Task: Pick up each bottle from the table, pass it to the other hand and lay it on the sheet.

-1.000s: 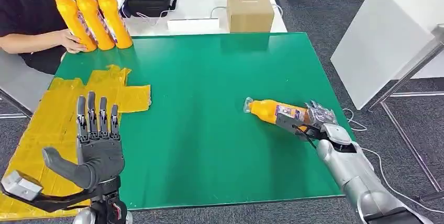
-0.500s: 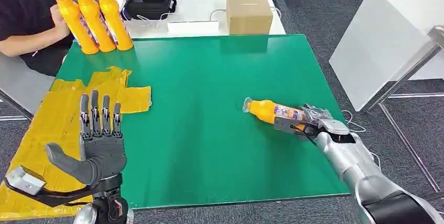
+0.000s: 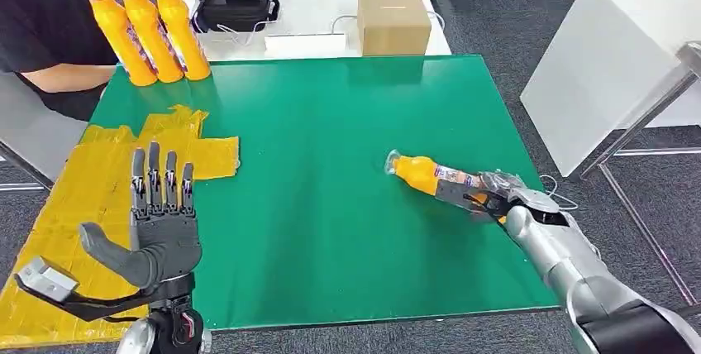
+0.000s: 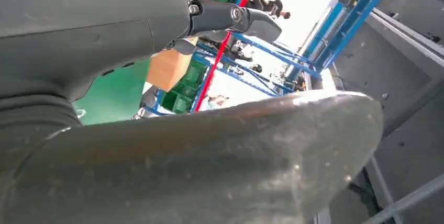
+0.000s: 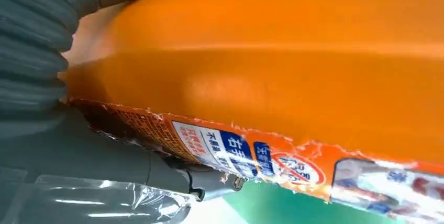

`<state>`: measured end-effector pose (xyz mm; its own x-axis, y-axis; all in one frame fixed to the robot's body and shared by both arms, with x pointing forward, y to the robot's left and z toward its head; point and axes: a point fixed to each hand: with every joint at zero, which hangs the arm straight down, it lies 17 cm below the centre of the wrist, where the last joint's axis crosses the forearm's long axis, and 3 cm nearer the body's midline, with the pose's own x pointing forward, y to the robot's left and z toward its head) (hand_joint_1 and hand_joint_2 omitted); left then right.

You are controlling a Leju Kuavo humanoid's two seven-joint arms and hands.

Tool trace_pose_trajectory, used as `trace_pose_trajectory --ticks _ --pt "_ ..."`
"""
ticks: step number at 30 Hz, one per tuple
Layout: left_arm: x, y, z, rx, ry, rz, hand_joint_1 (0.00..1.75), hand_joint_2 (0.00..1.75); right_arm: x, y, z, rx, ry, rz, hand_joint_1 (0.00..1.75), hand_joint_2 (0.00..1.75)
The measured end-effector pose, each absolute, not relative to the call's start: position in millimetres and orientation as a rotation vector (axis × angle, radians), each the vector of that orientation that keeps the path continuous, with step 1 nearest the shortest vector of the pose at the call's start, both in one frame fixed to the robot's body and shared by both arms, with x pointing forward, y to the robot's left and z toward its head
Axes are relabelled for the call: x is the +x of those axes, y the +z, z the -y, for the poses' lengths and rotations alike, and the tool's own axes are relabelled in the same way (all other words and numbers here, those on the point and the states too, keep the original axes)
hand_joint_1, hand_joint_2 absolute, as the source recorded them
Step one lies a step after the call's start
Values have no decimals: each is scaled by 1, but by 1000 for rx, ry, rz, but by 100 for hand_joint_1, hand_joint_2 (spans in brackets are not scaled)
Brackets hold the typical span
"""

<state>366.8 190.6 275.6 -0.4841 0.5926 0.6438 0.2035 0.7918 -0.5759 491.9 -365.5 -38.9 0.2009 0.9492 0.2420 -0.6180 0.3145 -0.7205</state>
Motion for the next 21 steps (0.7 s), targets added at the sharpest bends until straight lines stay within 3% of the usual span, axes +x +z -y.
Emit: trace_pose_trajectory --ticks 1,2,8,12,21 --pt "368 274 -191 -581 535 2056 0 0 493 -36 356 -498 1133 787 175 175" --pt "368 271 -191 -571 529 2048 0 175 495 -31 348 -460 1087 834 175 175" --pt "367 247 -187 -554 499 1977 0 175 486 11 280 -178 791 1149 175 175" --pt "359 229 -186 -544 502 1935 0 175 473 83 234 -51 633 1447 175 175" --pt "352 220 -181 -583 496 1903 0 175 442 159 183 67 632 1687 175 175"
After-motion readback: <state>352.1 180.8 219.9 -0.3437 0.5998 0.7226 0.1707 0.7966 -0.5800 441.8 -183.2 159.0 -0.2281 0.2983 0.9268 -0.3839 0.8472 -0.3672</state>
